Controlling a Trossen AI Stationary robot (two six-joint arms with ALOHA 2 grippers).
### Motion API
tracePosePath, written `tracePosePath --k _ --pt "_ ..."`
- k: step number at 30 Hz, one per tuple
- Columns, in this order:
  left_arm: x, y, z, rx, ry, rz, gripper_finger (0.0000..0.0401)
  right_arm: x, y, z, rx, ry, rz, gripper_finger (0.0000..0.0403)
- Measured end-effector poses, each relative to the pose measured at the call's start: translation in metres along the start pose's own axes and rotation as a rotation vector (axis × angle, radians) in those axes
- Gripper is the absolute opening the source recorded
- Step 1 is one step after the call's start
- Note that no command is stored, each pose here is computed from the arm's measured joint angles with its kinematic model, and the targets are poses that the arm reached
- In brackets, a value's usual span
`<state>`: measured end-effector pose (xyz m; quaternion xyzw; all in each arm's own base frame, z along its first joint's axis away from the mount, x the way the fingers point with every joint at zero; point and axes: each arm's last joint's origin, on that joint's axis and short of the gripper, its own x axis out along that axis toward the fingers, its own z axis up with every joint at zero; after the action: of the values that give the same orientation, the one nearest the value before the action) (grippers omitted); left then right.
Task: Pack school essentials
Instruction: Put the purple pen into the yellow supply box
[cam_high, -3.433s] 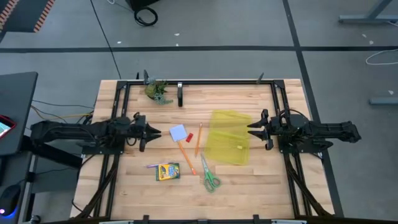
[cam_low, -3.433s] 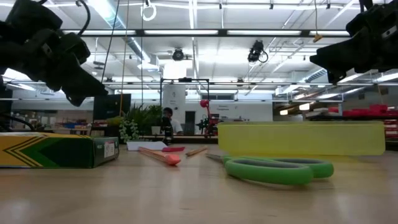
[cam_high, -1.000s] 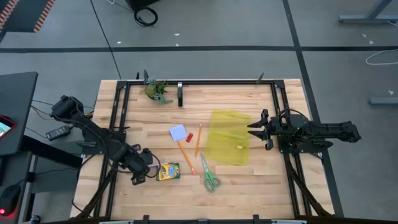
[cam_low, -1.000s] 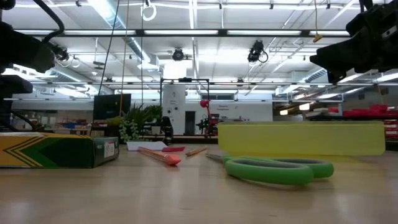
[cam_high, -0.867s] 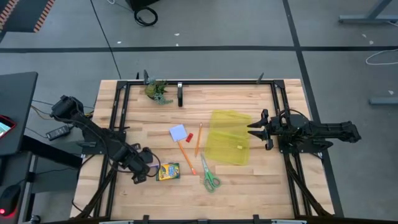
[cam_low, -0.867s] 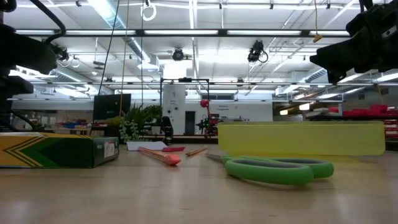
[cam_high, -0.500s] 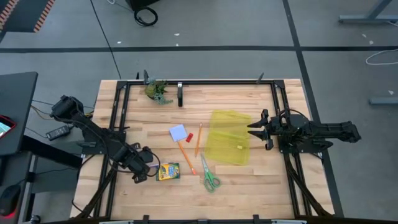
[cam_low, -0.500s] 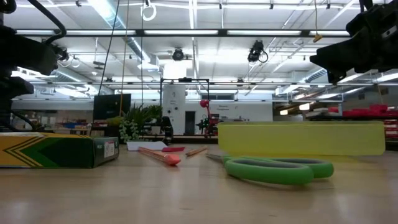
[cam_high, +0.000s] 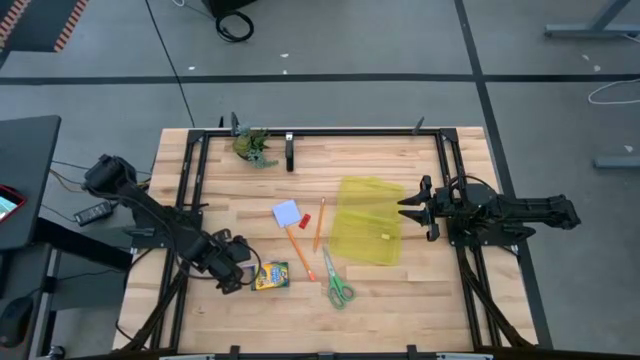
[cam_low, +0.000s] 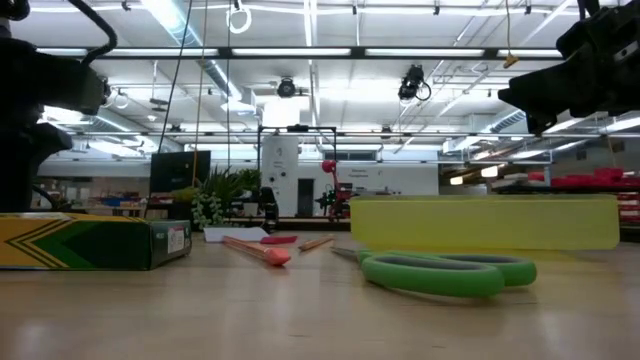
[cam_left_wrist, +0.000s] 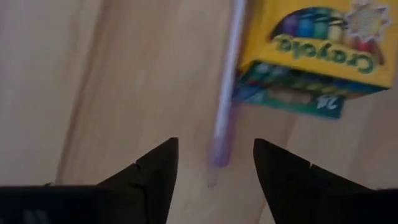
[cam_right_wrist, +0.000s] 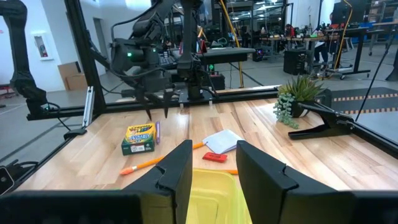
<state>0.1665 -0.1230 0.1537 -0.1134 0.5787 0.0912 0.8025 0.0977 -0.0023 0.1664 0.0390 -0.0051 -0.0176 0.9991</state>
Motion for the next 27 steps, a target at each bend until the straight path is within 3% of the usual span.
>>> tracePosePath --k 9,19,27 --pt "0.022 -0.006 -0.002 0.046 0.044 0.064 0.0191 0.000 0.000 0.000 0.000 0.000 0.000 0.0131" --pt "0.025 -0.007 -0.002 0.046 0.042 0.059 0.0187 0.000 0.000 0.000 0.000 0.000 0.000 0.0131" --pt "0.025 -0.008 -0.001 0.046 0.039 0.047 0.0130 0.000 0.000 0.000 0.000 0.000 0.000 0.0131"
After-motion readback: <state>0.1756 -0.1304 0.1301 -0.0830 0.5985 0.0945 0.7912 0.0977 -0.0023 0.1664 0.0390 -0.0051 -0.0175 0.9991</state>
